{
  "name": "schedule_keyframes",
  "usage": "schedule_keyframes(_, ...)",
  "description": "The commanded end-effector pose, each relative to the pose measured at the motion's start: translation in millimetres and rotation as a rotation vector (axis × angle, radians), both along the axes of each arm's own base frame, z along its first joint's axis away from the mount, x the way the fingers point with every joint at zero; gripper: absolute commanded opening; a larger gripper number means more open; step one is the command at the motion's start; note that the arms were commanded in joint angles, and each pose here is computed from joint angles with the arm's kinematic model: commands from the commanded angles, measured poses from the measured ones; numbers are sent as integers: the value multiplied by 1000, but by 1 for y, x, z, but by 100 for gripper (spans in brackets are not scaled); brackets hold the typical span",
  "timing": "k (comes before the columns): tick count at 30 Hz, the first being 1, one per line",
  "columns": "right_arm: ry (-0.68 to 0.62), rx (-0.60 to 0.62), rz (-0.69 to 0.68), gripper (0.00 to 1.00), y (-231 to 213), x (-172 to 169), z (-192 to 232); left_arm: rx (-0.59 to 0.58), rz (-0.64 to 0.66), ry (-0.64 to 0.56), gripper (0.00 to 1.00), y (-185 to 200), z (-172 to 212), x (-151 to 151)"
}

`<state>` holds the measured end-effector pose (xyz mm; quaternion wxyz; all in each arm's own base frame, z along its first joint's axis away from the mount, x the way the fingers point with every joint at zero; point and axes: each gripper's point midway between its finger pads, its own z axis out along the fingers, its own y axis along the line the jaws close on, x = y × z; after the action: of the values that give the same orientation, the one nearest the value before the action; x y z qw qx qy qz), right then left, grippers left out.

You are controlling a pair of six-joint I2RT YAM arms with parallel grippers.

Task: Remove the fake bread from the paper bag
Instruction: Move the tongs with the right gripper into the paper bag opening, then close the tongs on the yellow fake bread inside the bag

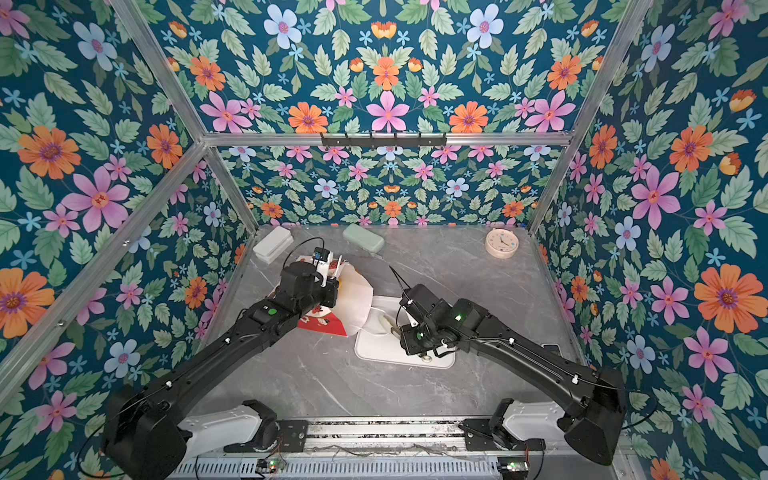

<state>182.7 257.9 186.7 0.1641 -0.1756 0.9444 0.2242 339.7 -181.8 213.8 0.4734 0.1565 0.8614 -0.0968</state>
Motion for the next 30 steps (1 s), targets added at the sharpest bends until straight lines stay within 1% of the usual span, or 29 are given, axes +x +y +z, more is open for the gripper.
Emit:
schedule_keyframes(1, -106, 172, 68, 32, 35, 14, 23, 71, -37, 16, 0, 0, -7, 0)
schedule_keyframes(4, -126, 252, 78, 32, 51, 21, 21, 137, -63, 42, 0, -1, -18, 1)
schedule_keyframes(8, -123, 307, 86, 34, 68, 29, 7, 199, -108, 110, 0, -1, -33, -5)
schedule_keyframes(10, -117, 328, 83, 35, 76, 34, 1, 191, -146, 120, 0, -5, -35, -11)
schedule_keyframes(14, -111, 382, 84, 36, 90, 45, -4, 178, -182, 110, 0, -6, -31, -20)
schedule_keyframes(22, -82, 415, 37, 40, 98, 77, -19, 120, -219, 55, 0, -8, -17, -33)
schedule_keyframes(26, -62, 407, 54, 41, 104, 80, -25, 111, -218, 46, 0, -8, -17, -32)
schedule_keyframes(30, -12, 423, 71, 41, 110, 74, -31, 105, -222, 41, 0, -11, -17, -30)
